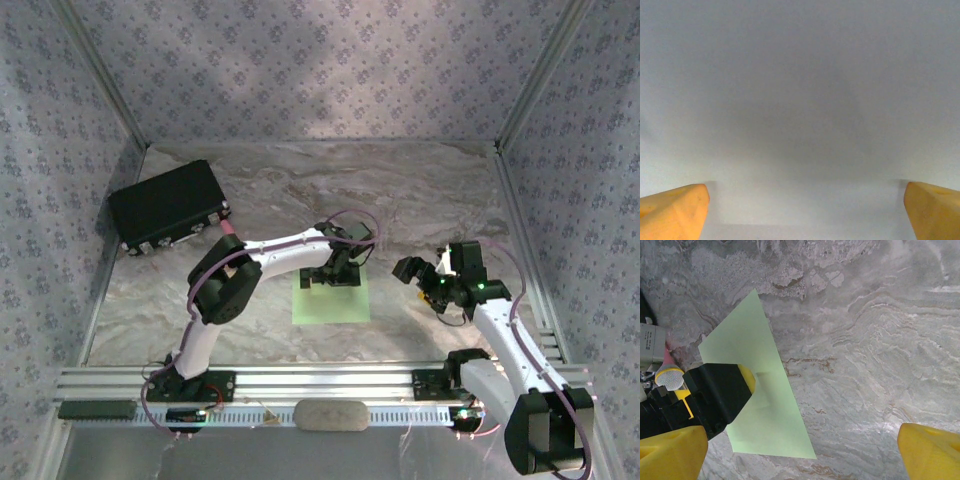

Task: Fold a paper plane with a square sheet of paper (pick it up from the middle)
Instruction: First fold the square sheet of paper in half at the center of the table.

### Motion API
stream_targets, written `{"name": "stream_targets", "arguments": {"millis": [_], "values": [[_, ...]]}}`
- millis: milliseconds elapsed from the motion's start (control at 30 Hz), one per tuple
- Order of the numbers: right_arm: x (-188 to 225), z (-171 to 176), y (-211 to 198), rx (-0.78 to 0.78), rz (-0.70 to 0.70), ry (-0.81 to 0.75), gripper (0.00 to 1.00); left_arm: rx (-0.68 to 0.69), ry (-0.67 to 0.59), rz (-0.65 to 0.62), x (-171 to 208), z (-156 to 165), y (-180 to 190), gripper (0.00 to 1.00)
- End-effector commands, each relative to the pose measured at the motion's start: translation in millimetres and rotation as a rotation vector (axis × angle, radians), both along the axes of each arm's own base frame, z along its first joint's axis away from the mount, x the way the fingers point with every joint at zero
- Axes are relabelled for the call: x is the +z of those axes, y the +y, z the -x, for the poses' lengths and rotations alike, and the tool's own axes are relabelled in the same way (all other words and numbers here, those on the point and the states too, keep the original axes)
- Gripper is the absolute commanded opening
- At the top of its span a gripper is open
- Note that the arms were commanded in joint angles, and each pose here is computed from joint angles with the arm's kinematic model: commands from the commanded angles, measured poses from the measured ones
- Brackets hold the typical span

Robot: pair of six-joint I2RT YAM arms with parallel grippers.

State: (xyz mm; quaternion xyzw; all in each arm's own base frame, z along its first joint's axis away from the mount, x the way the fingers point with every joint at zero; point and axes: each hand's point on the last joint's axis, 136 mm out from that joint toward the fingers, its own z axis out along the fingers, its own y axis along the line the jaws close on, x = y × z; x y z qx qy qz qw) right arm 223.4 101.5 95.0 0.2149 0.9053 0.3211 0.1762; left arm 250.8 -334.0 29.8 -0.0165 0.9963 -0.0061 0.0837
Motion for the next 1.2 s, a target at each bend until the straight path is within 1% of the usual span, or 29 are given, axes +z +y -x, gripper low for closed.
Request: {"name": "stream_targets", "arguments": {"millis": [0, 333, 533, 700, 1167], "values": [[5.1, 1.1, 2.0, 0.025, 0.009, -0.013, 0.99, -0.028, 0.026, -0.007, -6.0, 3.2, -1.4, 1.00], [2.8, 2.6, 2.3, 0.032, 0.017, -0.014, 0.99, -0.054, 0.033, -0.041, -14.7, 6.8, 2.2, 1.00], [1.4, 1.8, 2.3, 0.040, 0.025, -0.013, 0.99, -0.044, 0.078, -0.040, -36.8, 17.4, 4.3, 1.00], [-0.5, 3.1, 1.8, 0.037, 0.027, -0.007, 0.99, -0.035, 0.098, -0.037, -46.9, 23.5, 7.1, 1.00], [3.4, 1.3, -1.5, 0.014, 0.037, -0.020, 0.99, -0.065, 0.088, -0.025, -41.6, 22.3, 2.5, 1.00]]}}
